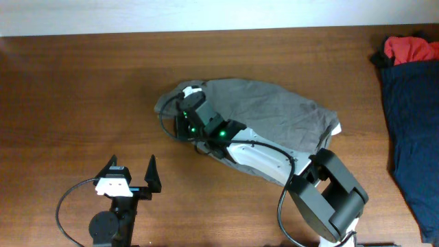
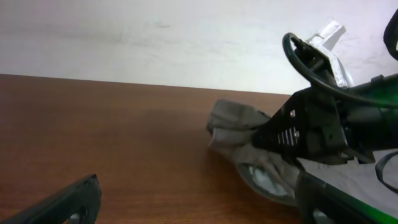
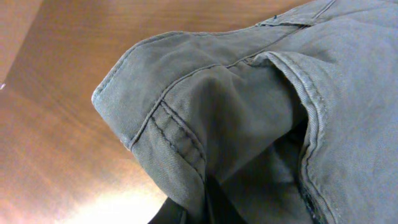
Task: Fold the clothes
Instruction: 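Drag the grey shorts left onto the table center with the right gripper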
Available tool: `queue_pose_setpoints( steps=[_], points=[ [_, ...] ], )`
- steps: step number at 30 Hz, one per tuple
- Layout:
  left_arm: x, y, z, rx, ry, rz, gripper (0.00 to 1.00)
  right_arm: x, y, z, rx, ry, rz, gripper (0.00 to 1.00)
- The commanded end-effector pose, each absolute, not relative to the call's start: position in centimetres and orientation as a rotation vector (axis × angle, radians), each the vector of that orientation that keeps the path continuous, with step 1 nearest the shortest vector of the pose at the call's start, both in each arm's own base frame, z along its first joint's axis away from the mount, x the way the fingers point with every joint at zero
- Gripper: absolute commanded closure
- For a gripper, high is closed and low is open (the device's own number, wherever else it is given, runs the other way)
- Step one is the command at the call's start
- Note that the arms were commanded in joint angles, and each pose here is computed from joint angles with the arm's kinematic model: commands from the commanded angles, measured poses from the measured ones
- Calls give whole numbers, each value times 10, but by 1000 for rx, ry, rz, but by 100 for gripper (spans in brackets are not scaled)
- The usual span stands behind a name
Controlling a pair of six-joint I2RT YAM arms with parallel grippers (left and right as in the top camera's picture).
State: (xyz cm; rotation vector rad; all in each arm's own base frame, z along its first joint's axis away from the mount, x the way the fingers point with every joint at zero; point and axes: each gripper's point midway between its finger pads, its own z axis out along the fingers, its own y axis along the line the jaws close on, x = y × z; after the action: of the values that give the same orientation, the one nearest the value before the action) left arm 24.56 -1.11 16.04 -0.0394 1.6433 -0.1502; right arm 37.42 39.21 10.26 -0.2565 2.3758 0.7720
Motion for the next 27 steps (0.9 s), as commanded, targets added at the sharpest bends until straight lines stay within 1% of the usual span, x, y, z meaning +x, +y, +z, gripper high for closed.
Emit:
queue_pose_setpoints(
  steps=[1, 7, 8, 10, 12, 15, 19, 21, 24, 25, 27],
  points=[
    [246, -11, 159, -28, 1642, -135, 1, 354, 411, 99, -286, 2400, 831, 90],
    [246, -11, 159, -29, 1642, -135, 1, 330, 429, 97, -350, 2416, 860, 87],
    [246, -11, 159, -29, 1642, -135, 1, 326, 430, 96, -354, 2422, 863, 80],
    [246, -11, 159, -29, 1642, -135, 1, 322, 432, 95, -364, 2428, 861, 69],
    [246, -11, 159, -28, 1642, -135, 1, 323, 430, 94, -360, 2430, 848, 67],
    [246, -11, 159, -29, 1642, -135, 1, 337, 419, 96, -356, 2392, 747, 66],
    [246, -11, 159, -28, 1642, -135, 1, 368, 382, 121, -259, 2349, 613, 60],
    [246, -11, 159, -29, 1642, -135, 1, 390, 348, 144, -170, 2348, 577, 55],
    [246, -11, 159, -28, 1642, -135, 1, 409, 292, 157, -80, 2390, 479, 51],
    [246, -11, 159, -28, 1642, -135, 1, 413, 267, 158, -67, 2415, 422, 46],
    [246, -11, 159, -28, 1642, -135, 1, 416, 219, 153, -9, 2482, 321, 32]
  ],
)
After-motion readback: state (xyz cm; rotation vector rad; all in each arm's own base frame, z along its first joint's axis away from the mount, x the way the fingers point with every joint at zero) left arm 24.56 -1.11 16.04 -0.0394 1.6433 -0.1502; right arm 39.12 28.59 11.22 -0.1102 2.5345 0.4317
